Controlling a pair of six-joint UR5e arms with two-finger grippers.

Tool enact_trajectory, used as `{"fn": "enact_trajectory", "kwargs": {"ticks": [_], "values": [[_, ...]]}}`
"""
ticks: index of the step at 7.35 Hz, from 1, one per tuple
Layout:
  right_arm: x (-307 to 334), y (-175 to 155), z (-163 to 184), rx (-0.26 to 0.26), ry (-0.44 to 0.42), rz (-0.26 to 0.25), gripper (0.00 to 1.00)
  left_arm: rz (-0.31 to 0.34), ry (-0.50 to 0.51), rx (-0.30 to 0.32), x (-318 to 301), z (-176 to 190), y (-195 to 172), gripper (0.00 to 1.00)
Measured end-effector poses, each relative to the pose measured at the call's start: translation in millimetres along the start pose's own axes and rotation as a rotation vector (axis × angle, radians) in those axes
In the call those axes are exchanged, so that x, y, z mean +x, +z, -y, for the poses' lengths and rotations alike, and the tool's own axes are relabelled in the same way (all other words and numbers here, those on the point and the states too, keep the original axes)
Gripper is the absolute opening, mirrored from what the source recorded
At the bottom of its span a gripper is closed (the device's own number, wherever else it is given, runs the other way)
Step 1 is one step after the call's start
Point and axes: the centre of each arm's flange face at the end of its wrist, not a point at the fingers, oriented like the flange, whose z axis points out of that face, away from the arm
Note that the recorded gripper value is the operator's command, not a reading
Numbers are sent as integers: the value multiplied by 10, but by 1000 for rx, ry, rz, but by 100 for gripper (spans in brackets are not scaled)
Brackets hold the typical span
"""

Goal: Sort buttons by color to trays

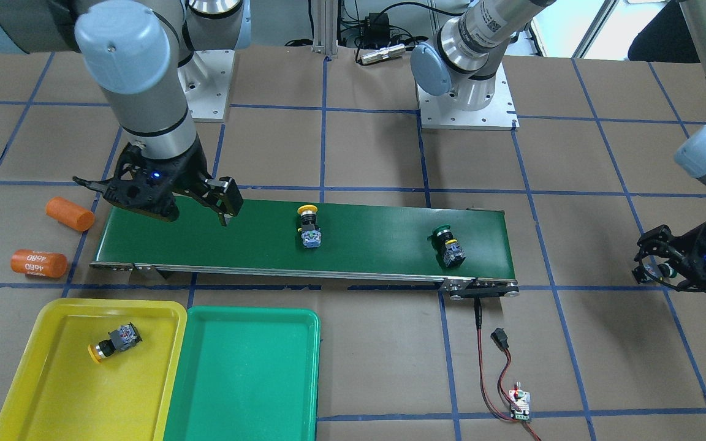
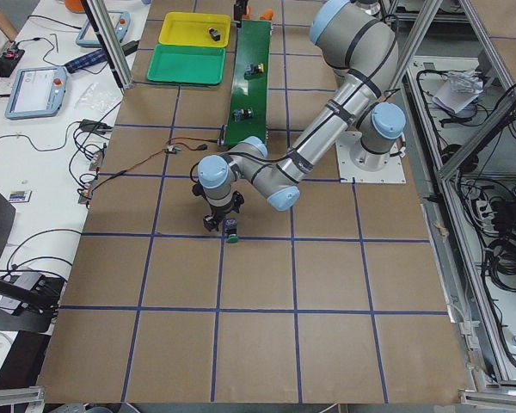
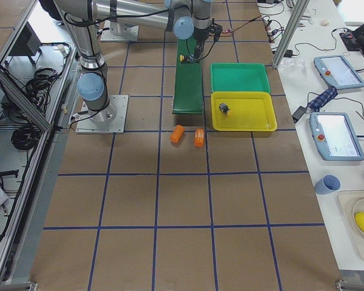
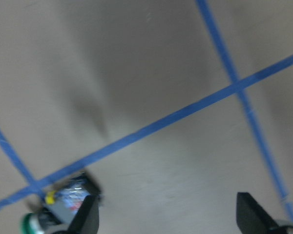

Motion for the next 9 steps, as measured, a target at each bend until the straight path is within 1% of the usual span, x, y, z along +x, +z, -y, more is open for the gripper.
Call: {"fn": "enact_trajectory", "kwargs": {"ticks": [1,2,3,5,6,7,8,9], "values": [[-118,175,-92,-11,-40,-4,100,-14,-5,1,-27,-71,116,98],[-188,288,-146,-7,-59,0,100,-28,-20,4,-24,-109,208,50],[-257,353,-171,6,-75,8,100,-36,-33,8,-18,-119,255,1],[-537,529,-201,52,-136,23,100,-32,-74,5,-13,-112,216,0],[-697,650,-209,79,-178,32,100,-35,-145,-2,31,-95,140,0],[-788,737,-216,93,-202,36,100,-53,-234,-9,106,-17,7,0],[-816,797,-229,94,-213,32,100,-78,-316,-16,247,211,-184,0],[-808,868,-247,87,-217,16,100,-87,-415,-24,509,637,-419,0]]}}
